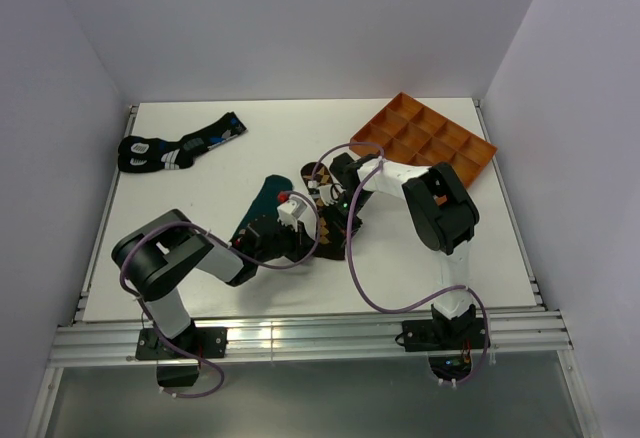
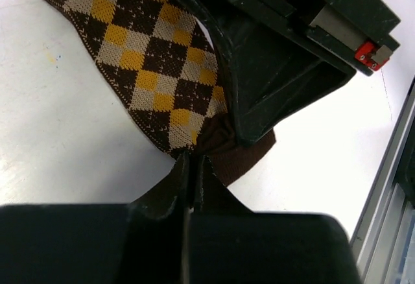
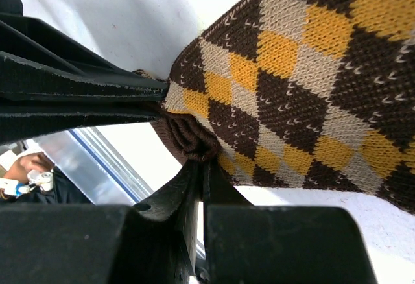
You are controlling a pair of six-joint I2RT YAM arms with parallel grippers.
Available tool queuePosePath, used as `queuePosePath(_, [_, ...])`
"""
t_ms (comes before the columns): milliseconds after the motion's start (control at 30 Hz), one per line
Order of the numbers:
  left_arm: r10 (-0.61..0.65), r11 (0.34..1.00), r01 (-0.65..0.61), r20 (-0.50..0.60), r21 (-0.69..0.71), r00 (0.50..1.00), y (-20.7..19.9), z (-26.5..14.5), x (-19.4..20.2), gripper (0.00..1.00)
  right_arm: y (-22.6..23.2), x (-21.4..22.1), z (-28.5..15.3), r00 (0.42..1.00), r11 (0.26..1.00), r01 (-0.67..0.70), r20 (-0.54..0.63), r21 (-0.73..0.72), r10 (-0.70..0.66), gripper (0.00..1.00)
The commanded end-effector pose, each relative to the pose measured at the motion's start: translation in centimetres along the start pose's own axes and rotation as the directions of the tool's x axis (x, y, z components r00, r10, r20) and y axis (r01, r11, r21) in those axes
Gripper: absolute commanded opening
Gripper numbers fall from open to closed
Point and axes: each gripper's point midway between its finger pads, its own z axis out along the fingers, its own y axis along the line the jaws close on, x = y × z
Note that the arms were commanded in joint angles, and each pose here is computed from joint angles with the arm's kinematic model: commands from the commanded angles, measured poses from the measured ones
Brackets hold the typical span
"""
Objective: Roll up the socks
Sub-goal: Roll the sock at the center of the board.
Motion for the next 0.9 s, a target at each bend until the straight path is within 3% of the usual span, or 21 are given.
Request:
queuePosePath(0, [-0.044, 0.999, 0.043, -0.032, -0.017, 0.999, -0.2, 0.3, 0.6, 0.00, -2.6, -0.3, 0.4, 1.000, 0.994, 0.021, 0.008, 0.111, -0.022, 0.00])
queuePosePath(167, [-0.103, 0.991, 0.096, -0.074, -0.092, 0.992, 0.2, -0.5, 1.4, 0.00, -2.7, -1.4, -0.8, 0.997, 0.986, 0.029, 0.066, 0.165, -0.041, 0.22])
queuePosePath(200, [-0.103, 0.990, 0.096, -0.069, -0.100, 0.992, 0.2, -0.6, 1.1, 0.00, -2.8, -1.7, -1.1, 0.995, 0.984, 0.033, 0.082, 0.176, -0.048, 0.27])
queuePosePath(233, [-0.118, 0.986, 0.104, -0.100, -0.133, 0.988, 0.6, -0.9, 1.7, 0.00, -2.6, -2.0, -1.7, 0.993, 0.981, 0.039, 0.101, 0.188, -0.059, 0.47])
queuePosePath(267, [-0.122, 0.984, 0.106, -0.107, -0.147, 0.987, 0.7, -0.9, 1.8, 0.00, -2.6, -2.2, -2.0, 0.992, 0.978, 0.038, 0.110, 0.205, -0.062, 0.54])
queuePosePath(367, [-0.141, 0.976, 0.115, -0.131, -0.183, 0.981, 0.9, -1.2, 2.1, 0.00, -2.3, -2.9, -3.4, 0.983, 0.969, 0.043, 0.162, 0.243, -0.084, 0.64])
queuePosePath(667, [-0.171, 0.970, 0.135, -0.171, -0.203, 0.970, 0.6, -1.7, 2.1, 0.00, -2.9, -3.7, -7.5, 0.951, 0.954, -0.007, 0.296, 0.300, -0.086, 0.68])
queuePosePath(767, [-0.185, 0.969, 0.147, -0.193, -0.197, 0.964, 0.2, -1.6, 2.2, 0.00, -3.6, -3.6, -8.9, 0.931, 0.952, -0.016, 0.352, 0.307, -0.098, 0.64])
queuePosePath(800, [-0.190, 0.969, 0.150, -0.204, -0.198, 0.960, 0.2, -1.5, 2.4, 0.00, -3.8, -3.5, -9.3, 0.926, 0.949, -0.017, 0.363, 0.316, -0.104, 0.58])
queuePosePath(867, [-0.201, 0.967, 0.155, -0.230, -0.201, 0.952, 0.2, -1.4, 2.7, 0.00, -4.1, -3.3, -10.4, 0.907, 0.941, 0.004, 0.394, 0.339, -0.146, 0.58])
